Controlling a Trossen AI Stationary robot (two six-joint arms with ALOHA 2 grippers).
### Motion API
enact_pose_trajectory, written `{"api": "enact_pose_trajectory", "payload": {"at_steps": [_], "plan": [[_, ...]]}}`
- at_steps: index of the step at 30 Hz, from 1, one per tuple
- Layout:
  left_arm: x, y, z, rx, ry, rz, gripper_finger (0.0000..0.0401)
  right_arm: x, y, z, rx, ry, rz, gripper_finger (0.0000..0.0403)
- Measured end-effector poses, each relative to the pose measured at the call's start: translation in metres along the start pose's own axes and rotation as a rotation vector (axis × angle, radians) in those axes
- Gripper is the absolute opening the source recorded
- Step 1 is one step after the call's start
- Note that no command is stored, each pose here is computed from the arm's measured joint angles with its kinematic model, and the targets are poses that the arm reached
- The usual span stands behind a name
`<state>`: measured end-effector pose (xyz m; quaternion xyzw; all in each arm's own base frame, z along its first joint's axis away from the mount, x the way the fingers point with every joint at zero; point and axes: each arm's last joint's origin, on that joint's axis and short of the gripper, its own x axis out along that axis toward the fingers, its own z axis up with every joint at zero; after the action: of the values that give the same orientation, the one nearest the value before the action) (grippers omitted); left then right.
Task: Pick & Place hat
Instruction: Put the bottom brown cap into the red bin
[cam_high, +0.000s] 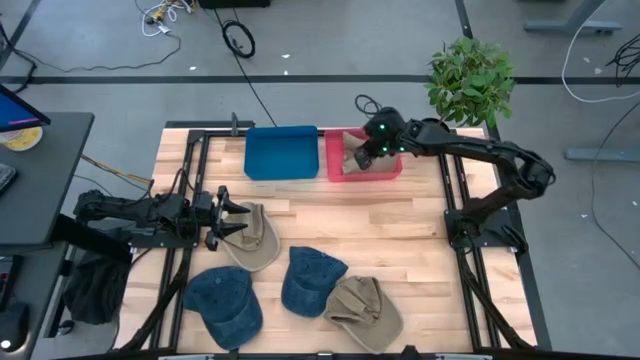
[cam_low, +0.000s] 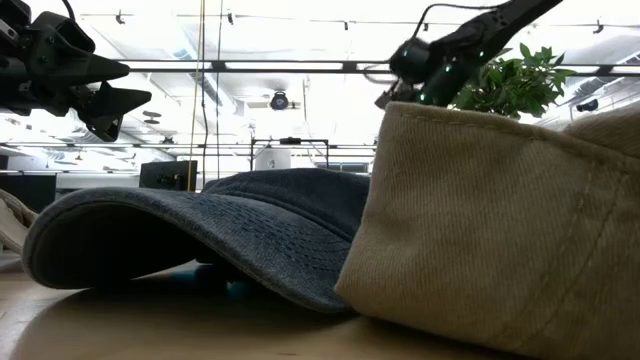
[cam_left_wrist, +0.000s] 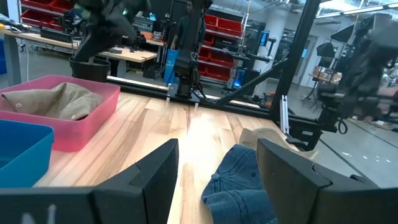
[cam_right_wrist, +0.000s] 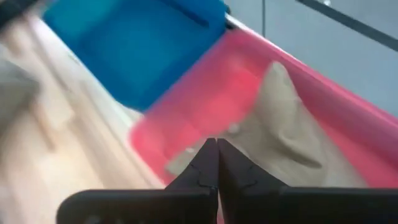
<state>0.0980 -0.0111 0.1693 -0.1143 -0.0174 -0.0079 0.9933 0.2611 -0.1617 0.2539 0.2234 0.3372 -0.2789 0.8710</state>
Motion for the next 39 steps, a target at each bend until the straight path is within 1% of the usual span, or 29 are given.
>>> {"api": "enact_pose_trajectory", "payload": {"at_steps": [4, 8, 13, 15, 20, 24, 28, 33, 37, 39], "plan": [[0.000, 0.000, 0.000, 0.000, 0.000, 0.000, 0.0220, -0.013, 0.012, 0.005, 0.060, -0.072, 0.065, 0.0000], [0.000, 0.000, 0.000, 0.000, 0.000, 0.000, 0.0220, -0.021, 0.027, 0.013, 0.107, -0.157, 0.203, 0.0000], [0.000, 0.000, 0.000, 0.000, 0.000, 0.000, 0.0220, -0.034, 0.046, 0.017, 0.129, -0.170, 0.421, 0.0000], [0.000, 0.000, 0.000, 0.001, 0.000, 0.000, 0.0220, -0.041, 0.052, 0.015, 0.144, -0.149, 0.476, 0.0000], [0.000, 0.000, 0.000, 0.001, 0.000, 0.000, 0.0220, -0.060, 0.071, 0.000, 0.162, -0.057, 0.535, 0.0000], [0.000, 0.000, 0.000, 0.001, 0.000, 0.000, 0.0220, -0.071, 0.088, -0.013, 0.234, 0.053, 0.591, 0.0000], [0.000, 0.000, 0.000, 0.001, 0.000, 0.000, 0.0220, -0.084, 0.108, -0.026, 0.225, 0.106, 0.639, 0.0000], [0.000, 0.000, 0.000, 0.001, 0.000, 0.000, 0.0220, -0.093, 0.129, -0.043, 0.237, 0.191, 0.663, 0.0000], [0.000, 0.000, 0.000, 0.001, 0.000, 0.000, 0.0220, -0.097, 0.138, -0.062, 0.262, 0.327, 0.622, 0.0000], [0.000, 0.000, 0.000, 0.000, 0.000, 0.000, 0.0220, -0.100, 0.142, -0.072, 0.249, 0.385, 0.605, 0.0000]]}}
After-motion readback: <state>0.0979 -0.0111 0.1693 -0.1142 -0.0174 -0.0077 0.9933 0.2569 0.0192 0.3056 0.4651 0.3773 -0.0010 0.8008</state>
